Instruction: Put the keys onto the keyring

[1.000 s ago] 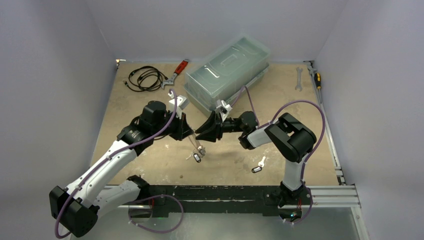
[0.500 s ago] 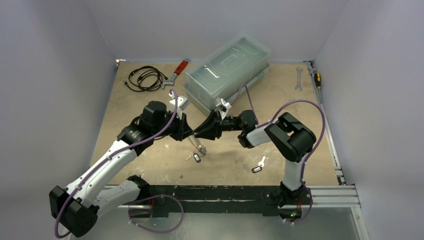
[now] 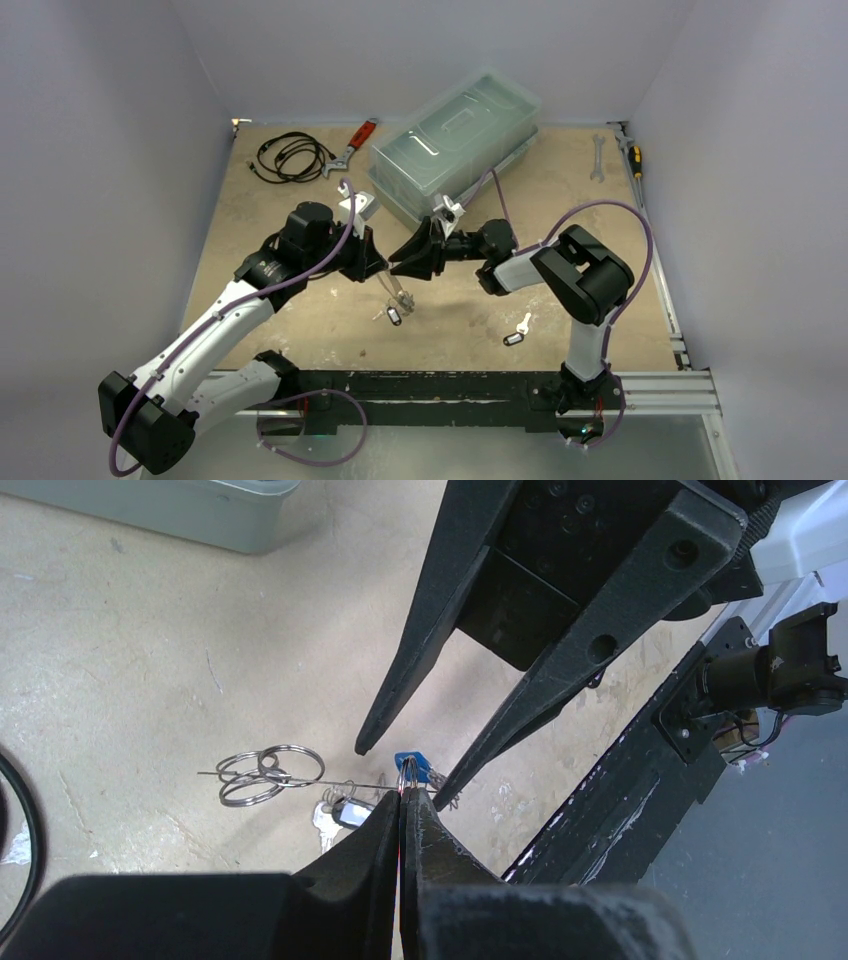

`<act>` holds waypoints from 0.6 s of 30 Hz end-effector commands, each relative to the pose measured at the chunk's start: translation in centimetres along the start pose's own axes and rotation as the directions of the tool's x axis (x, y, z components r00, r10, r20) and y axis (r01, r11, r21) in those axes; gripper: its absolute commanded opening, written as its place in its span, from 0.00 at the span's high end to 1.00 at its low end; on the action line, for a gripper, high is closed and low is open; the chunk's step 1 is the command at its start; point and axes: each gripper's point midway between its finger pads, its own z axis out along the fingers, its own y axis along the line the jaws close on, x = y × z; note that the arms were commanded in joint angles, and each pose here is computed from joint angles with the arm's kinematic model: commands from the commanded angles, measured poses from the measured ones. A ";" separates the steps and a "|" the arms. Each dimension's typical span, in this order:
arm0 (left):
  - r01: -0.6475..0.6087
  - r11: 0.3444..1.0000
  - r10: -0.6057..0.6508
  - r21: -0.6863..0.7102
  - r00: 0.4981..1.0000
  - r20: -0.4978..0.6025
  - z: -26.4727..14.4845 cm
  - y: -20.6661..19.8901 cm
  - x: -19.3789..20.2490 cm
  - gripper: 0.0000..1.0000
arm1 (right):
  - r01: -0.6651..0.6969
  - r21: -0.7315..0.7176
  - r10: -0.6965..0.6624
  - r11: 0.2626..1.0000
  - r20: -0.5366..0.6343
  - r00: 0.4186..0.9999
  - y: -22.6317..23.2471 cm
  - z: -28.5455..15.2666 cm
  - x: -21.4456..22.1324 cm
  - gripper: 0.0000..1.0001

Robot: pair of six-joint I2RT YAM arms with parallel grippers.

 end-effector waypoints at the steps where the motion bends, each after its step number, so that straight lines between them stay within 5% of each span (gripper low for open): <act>1: -0.042 0.998 0.040 0.037 0.998 0.049 0.2 -0.7 -1.1 1.00 | 0.333 -0.101 -0.311 0.937 0.190 0.931 3.8 0.2 -6.3 0.60; 18: -0.042 0.998 0.040 0.039 0.998 0.044 0.2 -0.8 -1.0 1.00 | 0.329 -0.099 -0.305 0.939 0.199 0.931 3.9 0.2 -6.7 0.71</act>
